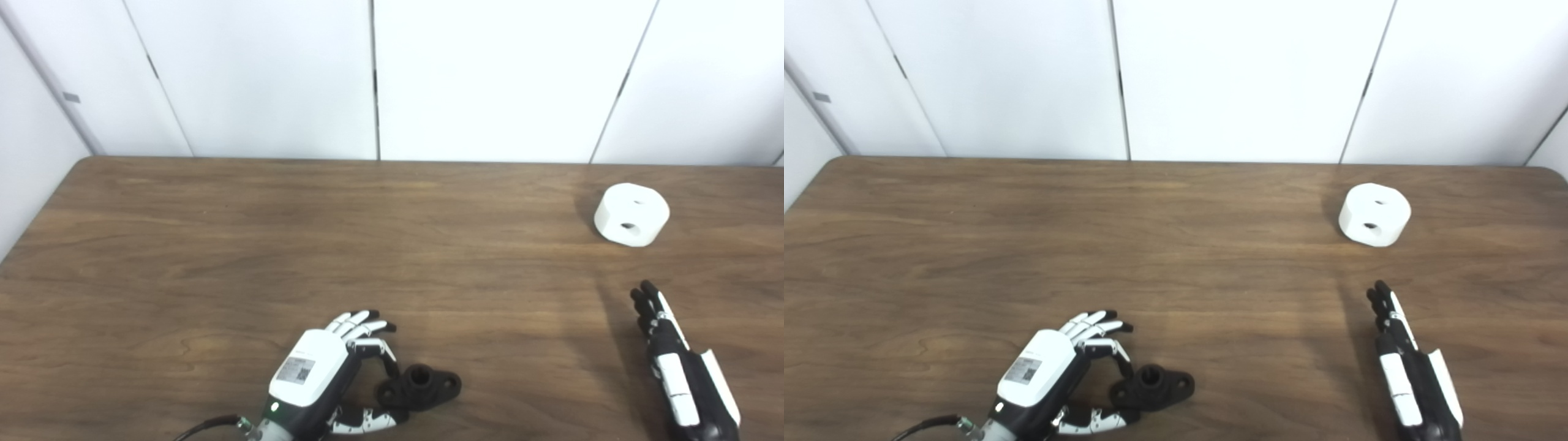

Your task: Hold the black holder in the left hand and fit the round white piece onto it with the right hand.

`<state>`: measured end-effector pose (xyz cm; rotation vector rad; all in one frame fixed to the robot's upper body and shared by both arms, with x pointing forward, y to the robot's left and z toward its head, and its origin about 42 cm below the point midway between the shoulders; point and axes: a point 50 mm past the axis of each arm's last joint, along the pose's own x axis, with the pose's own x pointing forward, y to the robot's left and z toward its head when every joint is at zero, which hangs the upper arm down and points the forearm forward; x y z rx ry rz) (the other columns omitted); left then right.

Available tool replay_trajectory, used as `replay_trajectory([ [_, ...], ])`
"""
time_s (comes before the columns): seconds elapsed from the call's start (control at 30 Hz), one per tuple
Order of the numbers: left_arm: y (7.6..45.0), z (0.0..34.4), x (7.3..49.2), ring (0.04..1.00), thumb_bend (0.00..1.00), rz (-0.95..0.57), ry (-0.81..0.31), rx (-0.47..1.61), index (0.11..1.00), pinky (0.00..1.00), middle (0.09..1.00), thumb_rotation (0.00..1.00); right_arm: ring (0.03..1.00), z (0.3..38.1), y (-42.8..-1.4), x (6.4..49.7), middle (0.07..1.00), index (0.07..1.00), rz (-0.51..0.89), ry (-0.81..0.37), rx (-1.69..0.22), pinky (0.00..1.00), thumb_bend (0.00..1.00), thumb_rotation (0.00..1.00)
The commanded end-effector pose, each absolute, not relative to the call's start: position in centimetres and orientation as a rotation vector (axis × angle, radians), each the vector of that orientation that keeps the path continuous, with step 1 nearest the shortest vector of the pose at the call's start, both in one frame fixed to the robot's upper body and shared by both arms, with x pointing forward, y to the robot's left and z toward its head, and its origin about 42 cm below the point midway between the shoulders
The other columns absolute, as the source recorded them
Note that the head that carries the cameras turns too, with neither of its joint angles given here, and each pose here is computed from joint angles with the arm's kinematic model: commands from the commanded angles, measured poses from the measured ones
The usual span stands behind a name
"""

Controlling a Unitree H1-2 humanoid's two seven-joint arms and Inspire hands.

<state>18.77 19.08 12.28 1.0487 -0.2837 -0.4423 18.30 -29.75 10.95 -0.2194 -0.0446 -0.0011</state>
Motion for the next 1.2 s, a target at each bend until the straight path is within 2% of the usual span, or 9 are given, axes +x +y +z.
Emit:
replay_trajectory([
  [0.0, 19.5, 9.9, 17.2, 0.919, 0.52, -0.565, -0.180, 1.099, 0.489, 0.92, 0.836, 0.04, 0.995, 10.3, -29.2, 17.8, 0.967, 0.974, 0.019, 0.013, -0.205, 1.00, 0.53, 1.00],
  [0.27, 19.4, 8.8, 17.6, 0.912, 0.51, -0.551, -0.153, 1.075, 0.489, 0.91, 0.834, 0.05, 0.996, 10.5, -30.0, 17.8, 0.967, 0.974, 0.007, 0.027, -0.200, 1.00, 0.57, 1.00],
  [0.47, 19.2, 8.5, 17.8, 0.917, 0.51, -0.546, -0.152, 1.065, 0.489, 0.92, 0.833, 0.04, 0.991, 12.0, -31.0, 18.1, 0.967, 0.966, -0.009, 0.003, -0.243, 1.00, 0.52, 1.00],
  [0.57, 19.2, 8.4, 17.8, 0.914, 0.52, -0.546, -0.146, 1.067, 0.489, 0.92, 0.832, 0.04, 0.945, 13.4, -31.8, 18.9, 0.937, 0.927, -0.060, -0.022, -0.406, 0.93, 0.55, 0.75],
  [0.6, 19.2, 8.4, 17.8, 0.913, 0.52, -0.544, -0.144, 1.065, 0.489, 0.93, 0.833, 0.04, 0.935, 13.8, -32.1, 19.2, 0.936, 0.923, -0.077, -0.033, -0.450, 0.92, 0.60, 0.57],
  [0.63, 19.3, 8.3, 17.8, 0.911, 0.52, -0.542, -0.142, 1.063, 0.489, 0.93, 0.831, 0.05, 0.934, 14.2, -32.4, 19.6, 0.936, 0.920, -0.089, -0.044, -0.473, 0.92, 0.63, 0.47],
  [0.73, 19.4, 8.2, 17.7, 0.901, 0.52, -0.539, -0.142, 1.058, 0.489, 0.91, 0.823, 0.04, 0.929, 15.3, -33.4, 20.8, 0.934, 0.909, -0.122, -0.067, -0.527, 0.91, 0.73, 0.30],
  [0.87, 19.5, 8.2, 17.5, 0.889, 0.52, -0.533, -0.150, 1.054, 0.488, 0.89, 0.815, 0.04, 0.949, 16.9, -34.6, 22.6, 0.946, 0.919, -0.159, -0.103, -0.590, 0.97, 0.76, 0.23],
  [1.17, 19.9, 7.5, 17.1, 0.886, 0.52, -0.538, -0.136, 1.070, 0.488, 0.89, 0.811, 0.04, 0.912, 20.3, -36.9, 27.5, 0.933, 0.924, -0.232, -0.152, -0.759, 0.87, 0.81, 0.32],
])
